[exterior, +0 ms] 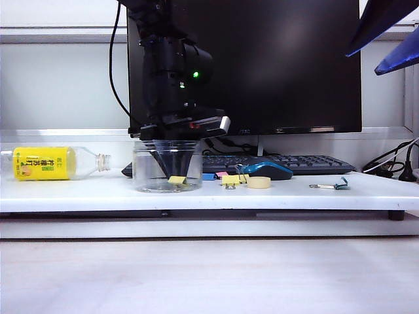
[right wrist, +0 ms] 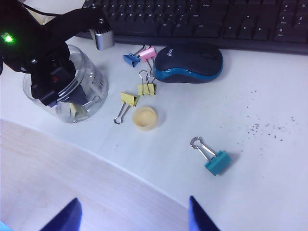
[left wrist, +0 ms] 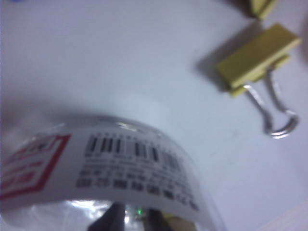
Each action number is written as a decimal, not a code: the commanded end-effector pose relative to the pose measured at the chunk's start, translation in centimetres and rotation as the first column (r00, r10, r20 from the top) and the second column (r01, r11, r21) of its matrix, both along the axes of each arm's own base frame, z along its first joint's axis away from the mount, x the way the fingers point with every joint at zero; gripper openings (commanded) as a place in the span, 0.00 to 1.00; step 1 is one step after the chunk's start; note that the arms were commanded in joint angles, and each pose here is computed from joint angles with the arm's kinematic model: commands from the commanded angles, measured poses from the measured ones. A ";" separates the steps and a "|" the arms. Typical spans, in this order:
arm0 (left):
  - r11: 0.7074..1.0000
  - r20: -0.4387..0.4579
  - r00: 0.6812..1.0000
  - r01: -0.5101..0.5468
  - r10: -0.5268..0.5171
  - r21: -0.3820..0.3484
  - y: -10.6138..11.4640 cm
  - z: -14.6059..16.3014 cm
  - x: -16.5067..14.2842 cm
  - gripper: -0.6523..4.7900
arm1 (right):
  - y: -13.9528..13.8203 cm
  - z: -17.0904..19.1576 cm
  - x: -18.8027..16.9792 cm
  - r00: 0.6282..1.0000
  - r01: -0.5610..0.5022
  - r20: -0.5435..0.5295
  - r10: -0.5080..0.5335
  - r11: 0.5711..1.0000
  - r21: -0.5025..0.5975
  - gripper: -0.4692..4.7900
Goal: Take the clips out of the round transparent plastic box and place them on the table.
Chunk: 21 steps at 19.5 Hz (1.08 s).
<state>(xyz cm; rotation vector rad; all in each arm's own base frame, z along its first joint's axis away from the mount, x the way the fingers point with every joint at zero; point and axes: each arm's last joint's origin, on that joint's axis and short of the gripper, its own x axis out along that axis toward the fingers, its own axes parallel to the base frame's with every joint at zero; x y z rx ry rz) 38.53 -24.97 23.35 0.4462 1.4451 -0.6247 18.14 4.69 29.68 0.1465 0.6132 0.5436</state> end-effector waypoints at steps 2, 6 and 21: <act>1.000 0.007 1.000 0.008 -0.008 -0.005 -0.1 -0.1 0.1 0.26 | 0.0 0.3 0.0 1.000 -0.007 0.026 0.007 1.000 -0.007 0.63; 0.999 -0.010 1.000 0.011 -0.011 -0.042 -0.3 -0.1 0.1 0.26 | 0.0 0.3 0.1 1.000 0.004 0.031 -0.004 1.000 -0.014 0.63; 0.998 0.012 1.000 -0.016 0.017 -0.064 -0.3 0.3 0.2 0.26 | 0.0 0.3 0.1 1.000 0.004 0.026 -0.004 1.000 -0.014 0.63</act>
